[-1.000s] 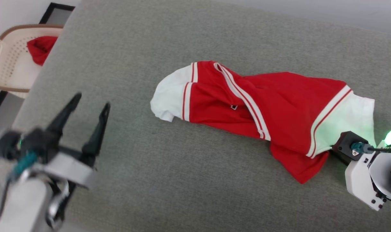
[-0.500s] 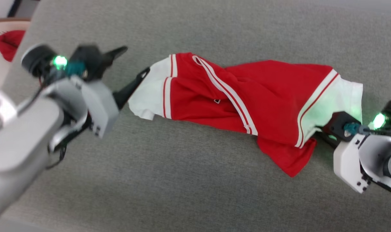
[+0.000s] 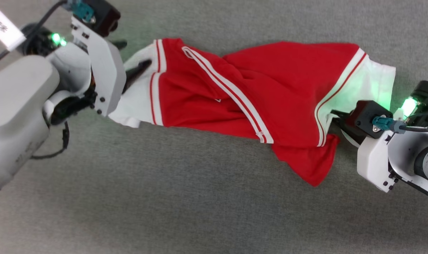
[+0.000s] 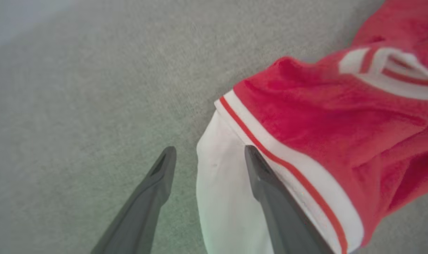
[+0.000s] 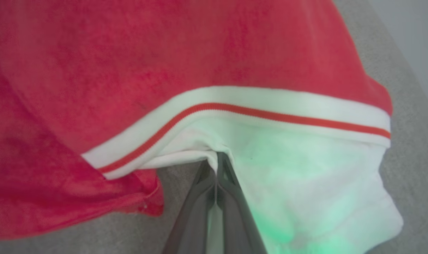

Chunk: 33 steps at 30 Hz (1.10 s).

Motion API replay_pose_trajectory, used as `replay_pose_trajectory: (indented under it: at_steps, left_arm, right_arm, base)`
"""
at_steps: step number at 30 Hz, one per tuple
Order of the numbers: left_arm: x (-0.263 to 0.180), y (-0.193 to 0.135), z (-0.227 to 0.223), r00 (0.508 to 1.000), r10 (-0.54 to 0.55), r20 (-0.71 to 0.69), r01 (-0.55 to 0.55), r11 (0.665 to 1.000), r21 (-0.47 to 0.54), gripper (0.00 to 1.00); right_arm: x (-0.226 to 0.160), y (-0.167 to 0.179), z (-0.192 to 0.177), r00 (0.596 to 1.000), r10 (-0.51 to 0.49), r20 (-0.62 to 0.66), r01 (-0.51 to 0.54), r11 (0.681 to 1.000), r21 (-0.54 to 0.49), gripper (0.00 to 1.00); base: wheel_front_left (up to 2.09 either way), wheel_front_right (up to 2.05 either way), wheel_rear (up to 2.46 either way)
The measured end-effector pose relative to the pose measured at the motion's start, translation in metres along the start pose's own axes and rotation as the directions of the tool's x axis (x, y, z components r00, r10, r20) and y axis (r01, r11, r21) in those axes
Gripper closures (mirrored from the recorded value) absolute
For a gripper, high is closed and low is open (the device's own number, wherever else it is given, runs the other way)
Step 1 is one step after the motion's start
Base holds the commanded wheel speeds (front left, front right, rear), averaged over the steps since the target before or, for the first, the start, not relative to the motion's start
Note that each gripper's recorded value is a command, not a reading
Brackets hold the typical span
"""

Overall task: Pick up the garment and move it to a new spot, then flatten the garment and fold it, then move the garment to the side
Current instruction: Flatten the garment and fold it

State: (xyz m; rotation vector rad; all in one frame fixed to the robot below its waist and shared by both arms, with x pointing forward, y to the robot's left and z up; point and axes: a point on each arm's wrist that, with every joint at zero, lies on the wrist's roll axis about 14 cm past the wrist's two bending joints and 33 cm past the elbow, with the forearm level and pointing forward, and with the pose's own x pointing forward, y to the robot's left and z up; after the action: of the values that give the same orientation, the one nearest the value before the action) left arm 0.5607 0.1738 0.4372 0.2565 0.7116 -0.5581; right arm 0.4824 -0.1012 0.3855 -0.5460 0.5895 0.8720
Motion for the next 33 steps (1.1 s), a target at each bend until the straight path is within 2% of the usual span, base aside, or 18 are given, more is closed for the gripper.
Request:
replay_pose_trajectory:
  at_steps: [4,5,6,7,8,14,20,24,29,33]
  left_arm:
    - [0.018,-0.007,-0.028,0.994,-0.045,-0.1,0.037,0.996,-0.078,0.0]
    - [0.021,-0.009,-0.03,0.993,-0.055,-0.109,0.045,0.995,-0.094,0.11]
    - [0.023,-0.009,-0.031,0.992,-0.061,-0.111,0.05,0.994,-0.101,0.35]
    - [0.025,-0.009,-0.031,0.992,-0.063,-0.11,0.052,0.993,-0.103,0.96]
    - [0.027,-0.01,-0.031,0.992,-0.067,-0.111,0.055,0.992,-0.11,1.0]
    - [0.021,-0.01,-0.018,0.998,-0.052,-0.031,0.048,0.992,-0.121,1.0]
    - [-0.002,0.001,0.01,0.996,0.008,0.085,-0.001,0.997,-0.081,1.0]
    - [-0.021,0.005,0.035,0.98,0.04,0.194,-0.027,0.997,-0.072,1.0]
    - [-0.048,0.007,0.083,0.919,0.076,0.387,-0.031,0.992,-0.122,1.0]
    - [-0.062,0.01,0.117,0.865,0.101,0.492,0.008,0.977,-0.214,1.0]
  right_arm:
    - [0.004,-0.001,-0.003,1.0,0.004,0.005,-0.004,1.0,0.014,1.0]
    - [0.004,-0.001,-0.004,1.0,0.004,0.005,-0.004,1.0,0.017,1.0]
    - [0.005,-0.001,-0.005,1.0,0.004,0.006,-0.004,1.0,0.021,1.0]
    - [0.005,-0.002,-0.005,1.0,0.003,0.007,-0.003,1.0,0.025,1.0]
    - [0.005,-0.002,-0.005,1.0,0.002,0.011,-0.002,0.999,0.032,1.0]
    - [-0.002,-0.009,0.002,0.998,-0.032,0.053,0.026,0.992,0.12,1.0]
    - [-0.03,-0.041,0.009,0.987,-0.147,0.068,0.135,0.977,0.163,1.0]
    - [-0.052,-0.053,0.03,0.971,-0.197,0.135,0.158,0.954,0.253,1.0]
    - [-0.084,-0.084,0.06,0.918,-0.311,0.245,0.2,0.899,0.391,1.0]
    - [-0.096,-0.115,0.075,0.852,-0.43,0.299,0.22,0.813,0.54,1.0]
  base:
    - [0.0,0.0,0.0]
    - [0.0,0.0,0.0]
    - [0.0,0.0,0.0]
    - [0.0,0.0,0.0]
    - [0.0,0.0,0.0]
    - [0.0,0.0,0.0]
    - [0.0,0.0,0.0]
    - [0.0,0.0,0.0]
    - [0.0,0.0,0.0]
    - [0.0,0.0,0.0]
